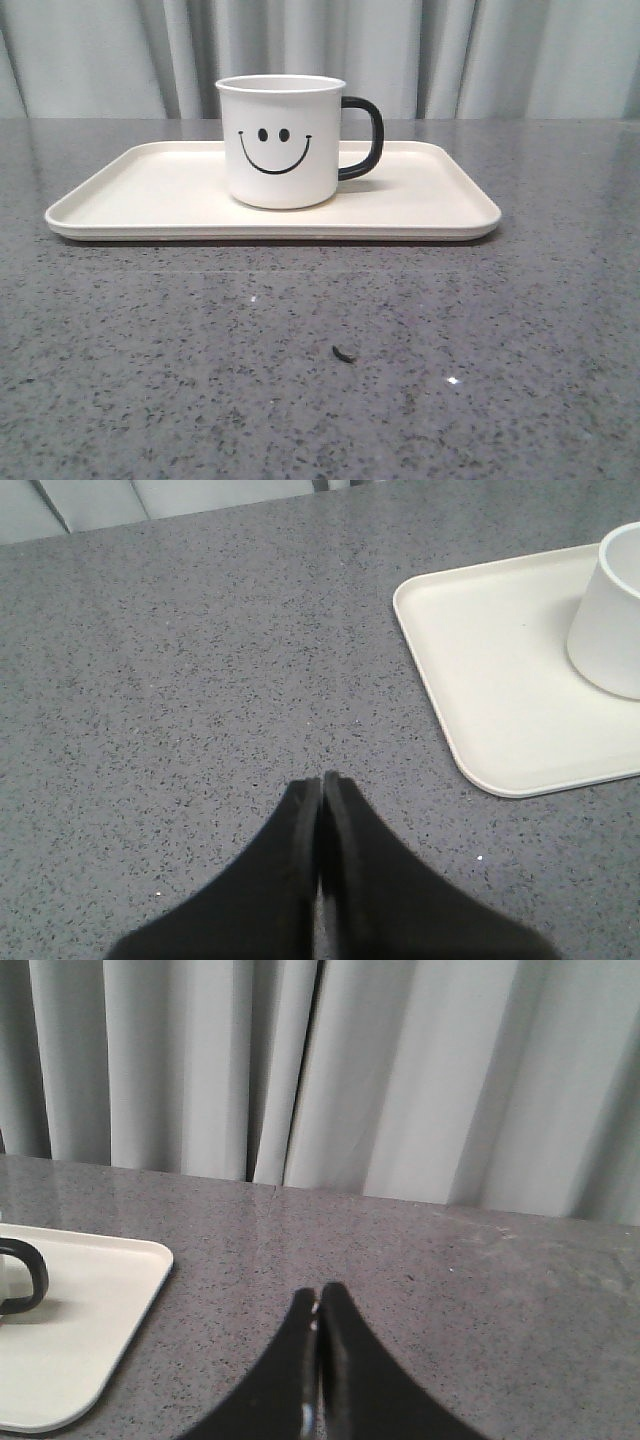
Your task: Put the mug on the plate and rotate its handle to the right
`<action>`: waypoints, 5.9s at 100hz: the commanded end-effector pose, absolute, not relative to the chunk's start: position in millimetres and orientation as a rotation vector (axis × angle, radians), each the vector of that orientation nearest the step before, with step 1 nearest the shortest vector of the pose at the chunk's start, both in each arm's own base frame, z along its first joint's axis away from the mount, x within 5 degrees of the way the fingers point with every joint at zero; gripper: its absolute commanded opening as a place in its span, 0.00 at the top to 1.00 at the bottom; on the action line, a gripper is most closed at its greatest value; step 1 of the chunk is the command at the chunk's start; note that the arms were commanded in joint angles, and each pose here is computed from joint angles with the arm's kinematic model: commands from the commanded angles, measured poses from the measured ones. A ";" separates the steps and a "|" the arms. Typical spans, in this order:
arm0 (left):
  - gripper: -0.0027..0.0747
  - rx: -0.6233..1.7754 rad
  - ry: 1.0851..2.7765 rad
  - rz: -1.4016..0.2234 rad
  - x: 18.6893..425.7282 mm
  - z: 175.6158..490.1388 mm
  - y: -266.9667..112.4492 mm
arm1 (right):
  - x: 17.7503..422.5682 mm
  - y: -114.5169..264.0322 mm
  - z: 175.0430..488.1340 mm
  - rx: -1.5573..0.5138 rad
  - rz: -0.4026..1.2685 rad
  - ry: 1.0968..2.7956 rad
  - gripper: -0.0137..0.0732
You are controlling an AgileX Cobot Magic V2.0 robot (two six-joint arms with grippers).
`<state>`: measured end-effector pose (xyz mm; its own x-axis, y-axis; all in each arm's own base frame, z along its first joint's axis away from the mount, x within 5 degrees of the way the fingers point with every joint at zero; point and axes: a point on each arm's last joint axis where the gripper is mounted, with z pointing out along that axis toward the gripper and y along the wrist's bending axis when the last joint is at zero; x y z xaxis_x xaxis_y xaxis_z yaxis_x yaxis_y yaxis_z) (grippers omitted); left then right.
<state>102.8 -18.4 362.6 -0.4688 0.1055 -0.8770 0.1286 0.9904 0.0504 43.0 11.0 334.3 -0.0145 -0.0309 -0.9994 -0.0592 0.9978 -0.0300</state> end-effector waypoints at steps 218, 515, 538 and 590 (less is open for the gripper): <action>0.99 -0.085 1.349 -0.105 51.7 221.6 -0.9 | 43.0 8.5 346.9 -0.034 0.009 1.505 0.91; 0.99 -0.086 1.355 -0.104 51.8 221.0 -0.8 | 55.1 -6.3 193.3 0.191 0.018 1.611 0.91; 0.99 -0.086 1.355 -0.104 51.8 221.0 -0.8 | 55.2 -6.2 194.5 0.189 0.019 1.598 0.91; 0.99 -0.086 1.355 -0.104 51.8 221.0 -0.8 | 55.2 -6.2 194.5 0.189 0.019 1.598 0.91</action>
<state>55.6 0.9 214.5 0.1144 -0.1220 -0.9859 -0.0052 0.9923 -0.1234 55.5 -6.7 185.6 -0.1214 0.1614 -0.9794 0.1287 0.9809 0.1457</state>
